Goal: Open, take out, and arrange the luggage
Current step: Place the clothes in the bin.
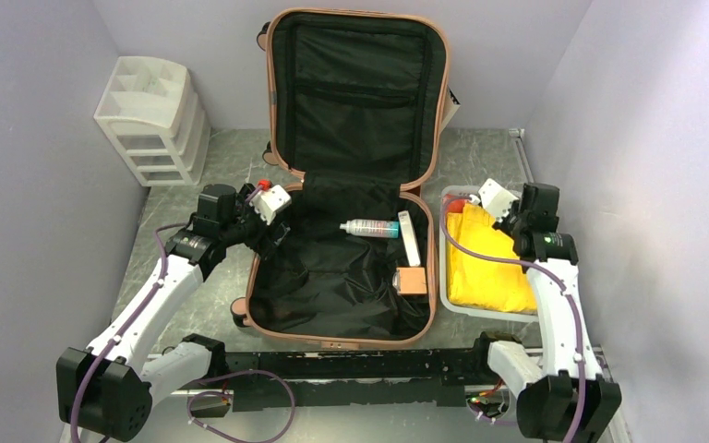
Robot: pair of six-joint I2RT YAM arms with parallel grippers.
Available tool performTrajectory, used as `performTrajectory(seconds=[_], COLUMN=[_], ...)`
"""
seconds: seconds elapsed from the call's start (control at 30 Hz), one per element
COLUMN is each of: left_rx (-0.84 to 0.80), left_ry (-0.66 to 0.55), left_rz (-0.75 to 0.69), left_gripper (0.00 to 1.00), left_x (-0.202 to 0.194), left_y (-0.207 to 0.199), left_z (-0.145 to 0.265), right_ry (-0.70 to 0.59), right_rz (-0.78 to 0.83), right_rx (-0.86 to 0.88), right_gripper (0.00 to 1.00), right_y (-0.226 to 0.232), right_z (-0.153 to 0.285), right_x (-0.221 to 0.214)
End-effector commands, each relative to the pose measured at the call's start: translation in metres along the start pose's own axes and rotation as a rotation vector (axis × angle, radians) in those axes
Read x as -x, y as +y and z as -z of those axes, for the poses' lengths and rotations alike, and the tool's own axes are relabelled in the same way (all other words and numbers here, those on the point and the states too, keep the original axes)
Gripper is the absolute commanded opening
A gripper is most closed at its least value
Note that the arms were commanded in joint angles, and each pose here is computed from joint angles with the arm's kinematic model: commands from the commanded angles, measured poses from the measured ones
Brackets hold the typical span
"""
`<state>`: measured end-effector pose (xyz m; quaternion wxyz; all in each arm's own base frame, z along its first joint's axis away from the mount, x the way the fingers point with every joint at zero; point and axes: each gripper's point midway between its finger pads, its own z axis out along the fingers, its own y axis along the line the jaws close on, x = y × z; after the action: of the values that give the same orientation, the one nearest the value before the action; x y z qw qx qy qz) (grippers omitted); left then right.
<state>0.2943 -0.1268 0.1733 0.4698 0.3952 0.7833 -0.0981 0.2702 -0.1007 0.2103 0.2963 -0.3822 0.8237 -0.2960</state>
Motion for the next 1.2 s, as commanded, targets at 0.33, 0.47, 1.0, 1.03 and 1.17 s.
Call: performTrajectory(seconds=[0.33, 0.47, 1.0, 1.03, 1.17], left_rx=[0.001, -0.001, 0.111, 0.158, 0.352], left_ry=[-0.050, -0.047, -0.031, -0.030, 0.013], left_rz=[-0.019, -0.018, -0.024, -0.021, 0.029], left_gripper=[0.92, 0.92, 0.97, 0.97, 0.97], left_x=[0.013, 0.012, 0.028, 0.035, 0.064], left_y=[0.002, 0.001, 0.030, 0.041, 0.105], left_z=[0.004, 0.004, 0.009, 0.011, 0.026], right_ry=[0.216, 0.140, -0.482, -0.516, -0.661], right_rz=[-0.112, -0.143, -0.335, -0.347, -0.386], right_rx=[0.428, 0.357, 0.380, 0.392, 0.459], right_gripper=[0.00, 0.00, 0.64, 0.67, 0.82], right_y=[0.138, 0.109, 0.014, 0.011, 0.008], right_z=[-0.088, -0.081, 0.061, 0.066, 0.078], right_x=[-0.050, -0.030, 0.108, 0.116, 0.146])
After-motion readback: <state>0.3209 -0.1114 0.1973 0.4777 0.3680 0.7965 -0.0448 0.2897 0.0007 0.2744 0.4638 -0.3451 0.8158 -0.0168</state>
